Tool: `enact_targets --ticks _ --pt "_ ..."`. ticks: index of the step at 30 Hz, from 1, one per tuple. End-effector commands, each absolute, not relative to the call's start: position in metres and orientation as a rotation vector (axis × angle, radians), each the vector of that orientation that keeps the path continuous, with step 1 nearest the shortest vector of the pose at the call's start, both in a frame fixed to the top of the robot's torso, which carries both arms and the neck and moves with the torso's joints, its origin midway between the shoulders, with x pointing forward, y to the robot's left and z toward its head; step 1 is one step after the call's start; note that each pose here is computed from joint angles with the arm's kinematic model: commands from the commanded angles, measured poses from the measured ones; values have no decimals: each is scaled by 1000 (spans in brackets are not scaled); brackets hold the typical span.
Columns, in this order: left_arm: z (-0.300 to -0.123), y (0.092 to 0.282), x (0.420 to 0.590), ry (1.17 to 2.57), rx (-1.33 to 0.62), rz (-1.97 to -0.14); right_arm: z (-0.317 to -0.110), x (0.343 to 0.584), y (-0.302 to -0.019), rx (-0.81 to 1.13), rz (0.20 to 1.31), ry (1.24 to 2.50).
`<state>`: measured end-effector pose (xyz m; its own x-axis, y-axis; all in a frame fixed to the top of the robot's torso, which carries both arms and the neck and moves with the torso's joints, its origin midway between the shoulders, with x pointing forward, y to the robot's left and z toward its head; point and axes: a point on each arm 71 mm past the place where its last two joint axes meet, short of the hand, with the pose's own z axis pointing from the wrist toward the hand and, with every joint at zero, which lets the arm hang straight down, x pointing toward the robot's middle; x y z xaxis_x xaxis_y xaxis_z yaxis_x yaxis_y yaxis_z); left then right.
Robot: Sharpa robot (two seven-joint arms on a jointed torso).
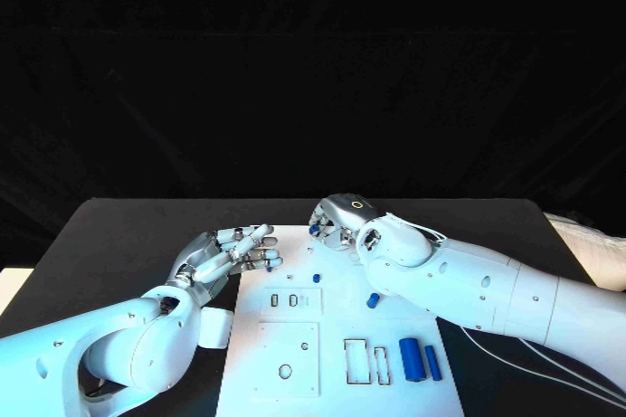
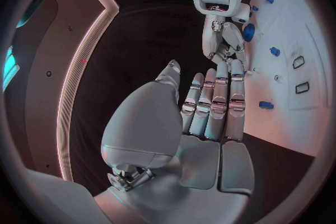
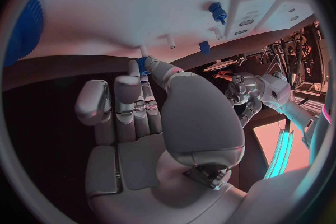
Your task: Assemble the parts on the task board
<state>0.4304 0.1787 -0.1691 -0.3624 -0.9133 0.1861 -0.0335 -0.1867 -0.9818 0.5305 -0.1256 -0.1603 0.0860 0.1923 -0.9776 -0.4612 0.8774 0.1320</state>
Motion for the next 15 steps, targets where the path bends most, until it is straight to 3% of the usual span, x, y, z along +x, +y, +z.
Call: enact_targets --ticks 1,15 --pt "-168 177 430 1386 -1142 -1659 -169 529 -127 -255 462 1454" --pt "-168 179 431 1381 -1143 -1651 -167 525 -130 -254 464 1442"
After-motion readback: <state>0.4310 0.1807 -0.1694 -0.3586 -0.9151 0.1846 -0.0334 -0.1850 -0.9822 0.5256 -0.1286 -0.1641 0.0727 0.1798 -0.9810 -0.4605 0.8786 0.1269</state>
